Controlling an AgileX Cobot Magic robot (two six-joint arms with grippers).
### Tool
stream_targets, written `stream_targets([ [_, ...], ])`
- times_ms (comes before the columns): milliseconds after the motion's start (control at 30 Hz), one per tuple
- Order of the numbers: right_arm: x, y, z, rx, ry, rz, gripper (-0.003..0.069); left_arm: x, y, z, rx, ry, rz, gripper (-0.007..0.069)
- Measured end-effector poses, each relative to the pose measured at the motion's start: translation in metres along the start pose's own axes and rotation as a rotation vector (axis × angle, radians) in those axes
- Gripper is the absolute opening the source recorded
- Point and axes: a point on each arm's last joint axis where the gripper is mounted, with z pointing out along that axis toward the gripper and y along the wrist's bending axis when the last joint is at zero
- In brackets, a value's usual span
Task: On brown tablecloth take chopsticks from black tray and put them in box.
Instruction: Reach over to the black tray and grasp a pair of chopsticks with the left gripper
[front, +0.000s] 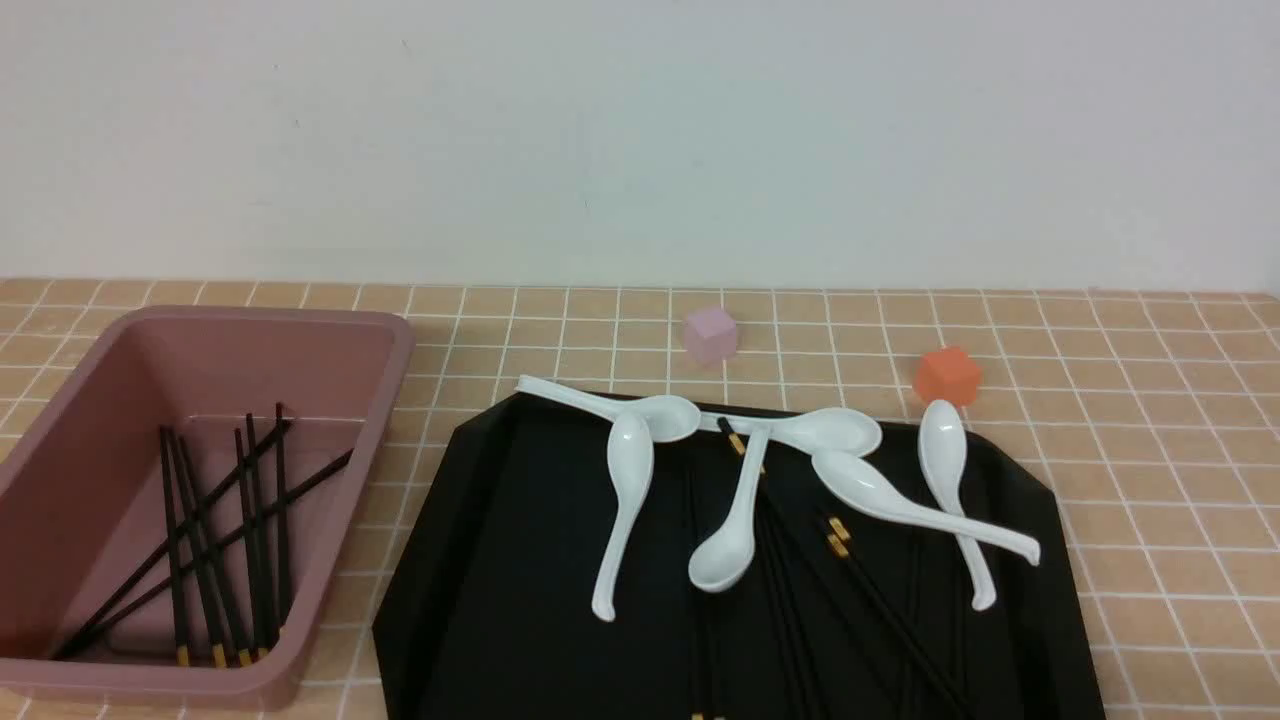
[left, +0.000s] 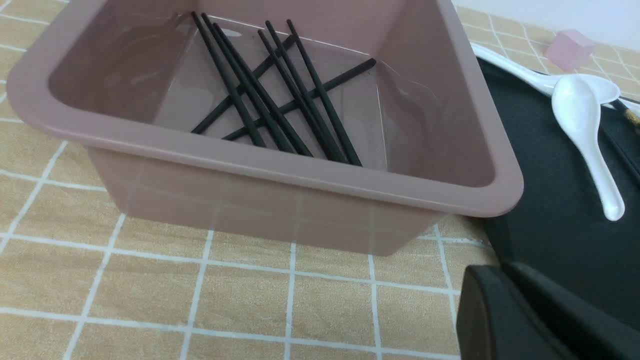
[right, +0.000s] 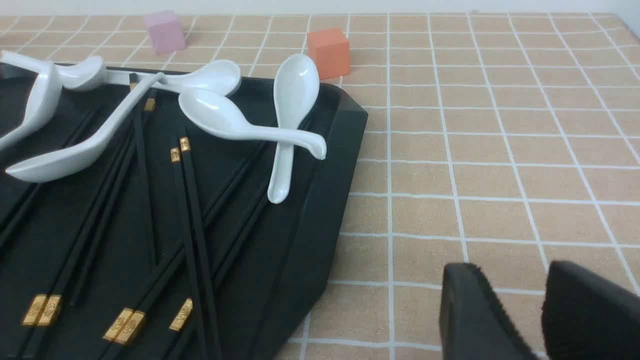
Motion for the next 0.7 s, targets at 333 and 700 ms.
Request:
stream_targets([
  [333, 0.0000, 0.0000, 0.0000, 0.000, 0.000, 0.000, 0.0240, 0.0001, 0.0000, 0.0000, 0.000, 0.001, 0.000, 0.0034],
  [700, 0.0000, 0.0000, 0.0000, 0.000, 0.000, 0.000, 0.0240, 0.0001, 0.0001, 0.0000, -0.001, 0.001, 0.002, 0.0043],
])
